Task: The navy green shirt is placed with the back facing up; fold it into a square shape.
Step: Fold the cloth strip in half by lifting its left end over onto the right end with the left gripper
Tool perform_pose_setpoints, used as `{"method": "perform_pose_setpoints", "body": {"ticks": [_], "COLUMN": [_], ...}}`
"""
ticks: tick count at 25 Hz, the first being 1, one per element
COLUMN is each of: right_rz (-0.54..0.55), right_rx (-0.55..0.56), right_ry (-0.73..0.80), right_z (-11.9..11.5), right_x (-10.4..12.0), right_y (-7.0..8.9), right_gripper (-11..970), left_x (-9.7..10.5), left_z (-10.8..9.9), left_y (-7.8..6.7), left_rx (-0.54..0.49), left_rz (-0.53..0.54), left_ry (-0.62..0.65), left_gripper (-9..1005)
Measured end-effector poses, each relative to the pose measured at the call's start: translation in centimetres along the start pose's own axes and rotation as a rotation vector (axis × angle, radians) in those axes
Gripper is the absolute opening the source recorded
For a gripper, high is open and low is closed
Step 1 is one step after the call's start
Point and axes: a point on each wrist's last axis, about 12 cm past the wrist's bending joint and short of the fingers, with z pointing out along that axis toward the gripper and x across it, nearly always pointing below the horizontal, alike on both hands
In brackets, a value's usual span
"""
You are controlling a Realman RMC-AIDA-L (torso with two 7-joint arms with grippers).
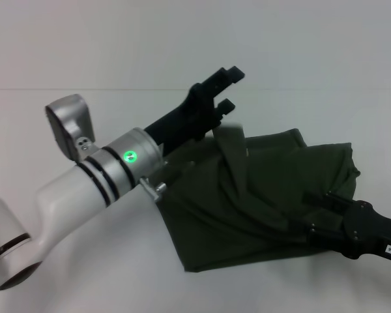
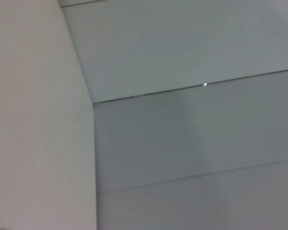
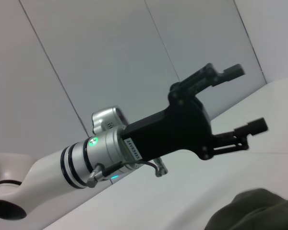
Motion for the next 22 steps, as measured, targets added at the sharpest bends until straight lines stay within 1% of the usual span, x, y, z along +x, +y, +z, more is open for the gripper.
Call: {"method": "perform_pose_setpoints", "body": {"ticks": [2,4,7,10,12,14,16,19,21,22], "right_rz": [0.0,0.0,0.007,0.056,0.126,0.193,0.262,0.337,0.384,0.405], "right_rx": [0.003,0.006,0.011,0.024,0.043,0.052,0.049,0.039,0.052,0.065], "right_ry": [0.001,0.002,-0.001,-0.006,0.005,0.027,0.065,0.143,0.211,0.252], "right_z": [0.0,0.0,-0.1,-0.1,0.1,0.4,0.9,2.2,3.4,4.1], "right_x": [0.0,0.0,0.1,-0.1,-0.9,-2.1,-3.9,-7.0,-9.2,-10.4], "right_y": [0.0,-0.1,-0.1,-0.3,-1.0,-1.7,-2.4,-3.1,-3.5,-3.6], "right_gripper": [895,895,895,895,895,895,894,894,894,894], "left_x": [0.6,0.7,0.4,-0.6,-1.5,-2.4,-3.4,-4.7,-5.1,-5.1], "left_z": [1.4,1.7,1.7,0.3,-1.5,-3.8,-6.7,-12.2,-15.3,-16.4], "left_y": [-0.2,-0.3,-0.7,-1.1,-1.4,-1.7,-1.7,-1.3,-1.1,-0.9], "left_rx": [-0.033,-0.034,-0.01,0.047,0.088,0.124,0.145,0.154,0.142,0.132], "left_rz": [0.018,0.023,0.033,0.067,0.121,0.199,0.271,0.378,0.435,0.455], "left_ry": [0.029,0.035,0.039,0.046,0.073,0.107,0.117,0.113,0.118,0.124], "left_gripper": [652,846,883,908,908,908,908,908,908,908]}}
